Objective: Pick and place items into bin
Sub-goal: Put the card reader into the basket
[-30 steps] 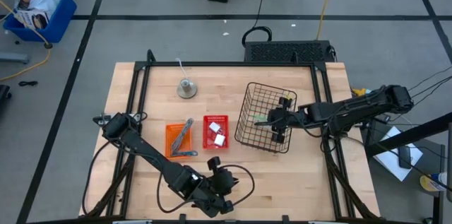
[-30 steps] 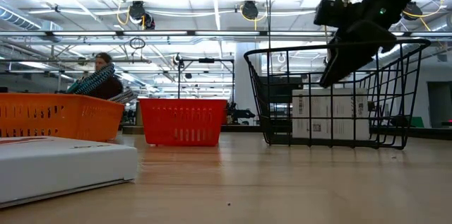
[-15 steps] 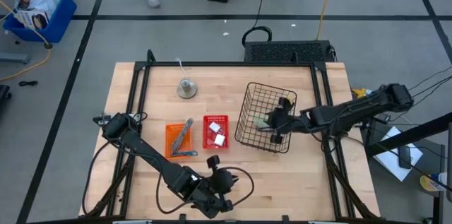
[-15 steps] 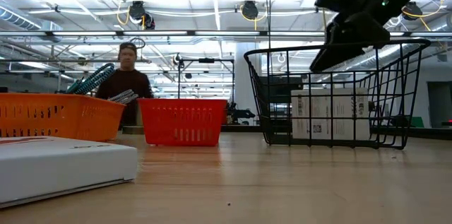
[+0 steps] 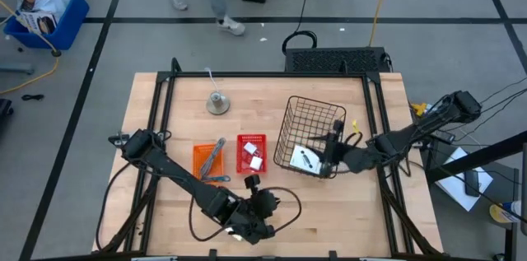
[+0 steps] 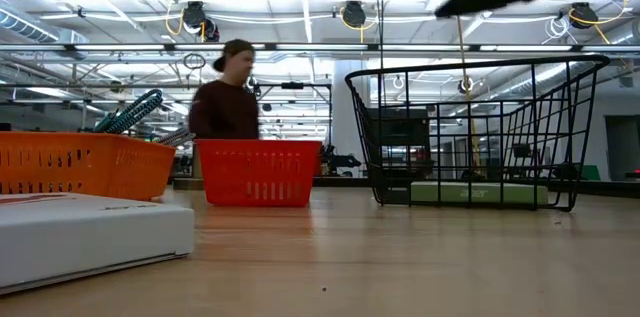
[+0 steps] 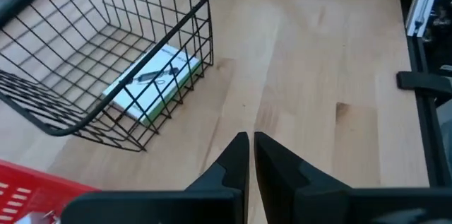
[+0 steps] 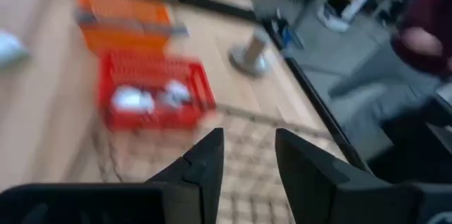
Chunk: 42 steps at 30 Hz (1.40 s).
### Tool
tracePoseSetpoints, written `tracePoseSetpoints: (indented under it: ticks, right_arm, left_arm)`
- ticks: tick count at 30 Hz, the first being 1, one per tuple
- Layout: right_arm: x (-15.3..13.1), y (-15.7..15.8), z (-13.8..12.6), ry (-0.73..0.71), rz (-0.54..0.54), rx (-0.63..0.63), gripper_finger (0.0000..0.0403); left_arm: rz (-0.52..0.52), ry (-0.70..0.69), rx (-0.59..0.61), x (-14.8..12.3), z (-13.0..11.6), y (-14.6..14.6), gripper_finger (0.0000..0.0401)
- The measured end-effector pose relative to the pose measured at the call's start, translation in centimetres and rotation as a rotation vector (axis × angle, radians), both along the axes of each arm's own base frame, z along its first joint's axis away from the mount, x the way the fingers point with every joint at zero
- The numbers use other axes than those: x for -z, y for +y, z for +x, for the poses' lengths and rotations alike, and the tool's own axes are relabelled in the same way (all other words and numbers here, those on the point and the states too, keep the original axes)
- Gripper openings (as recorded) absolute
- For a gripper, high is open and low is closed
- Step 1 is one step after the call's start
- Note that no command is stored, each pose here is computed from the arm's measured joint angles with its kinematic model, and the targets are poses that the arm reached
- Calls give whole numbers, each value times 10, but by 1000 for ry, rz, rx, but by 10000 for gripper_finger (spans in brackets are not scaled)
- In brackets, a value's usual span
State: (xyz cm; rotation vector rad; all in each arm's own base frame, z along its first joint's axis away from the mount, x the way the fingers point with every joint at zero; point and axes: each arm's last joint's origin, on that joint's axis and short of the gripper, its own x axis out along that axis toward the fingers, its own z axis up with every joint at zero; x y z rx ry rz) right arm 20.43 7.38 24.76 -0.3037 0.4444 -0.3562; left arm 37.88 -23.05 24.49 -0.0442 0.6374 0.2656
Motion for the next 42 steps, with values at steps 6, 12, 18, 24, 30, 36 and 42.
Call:
tracePoseSetpoints:
  ticks: [6,12,18,24,30,36,42]
  right_arm:
    - [-11,33,-2,-143,74,-156,121]
    - [3,70,0,-156,90,-280,121]
    - [33,106,14,-171,175,-385,121]
    - [53,136,24,-213,346,-711,121]
    - [80,143,32,-166,390,-687,121]
    - [95,145,45,-101,405,-634,121]
    - [93,157,58,-37,360,-623,121]
  left_arm:
    - [-43,-6,-5,-1,8,9,31]
    - [-44,39,-18,3,3,8,49]
    - [-110,177,-51,23,-3,21,143]
    - [-203,321,10,29,-16,11,201]
    - [-266,431,41,29,-44,-16,202]
    - [-250,486,42,32,-72,-40,182]
    - [-194,537,-54,35,-104,-54,158]
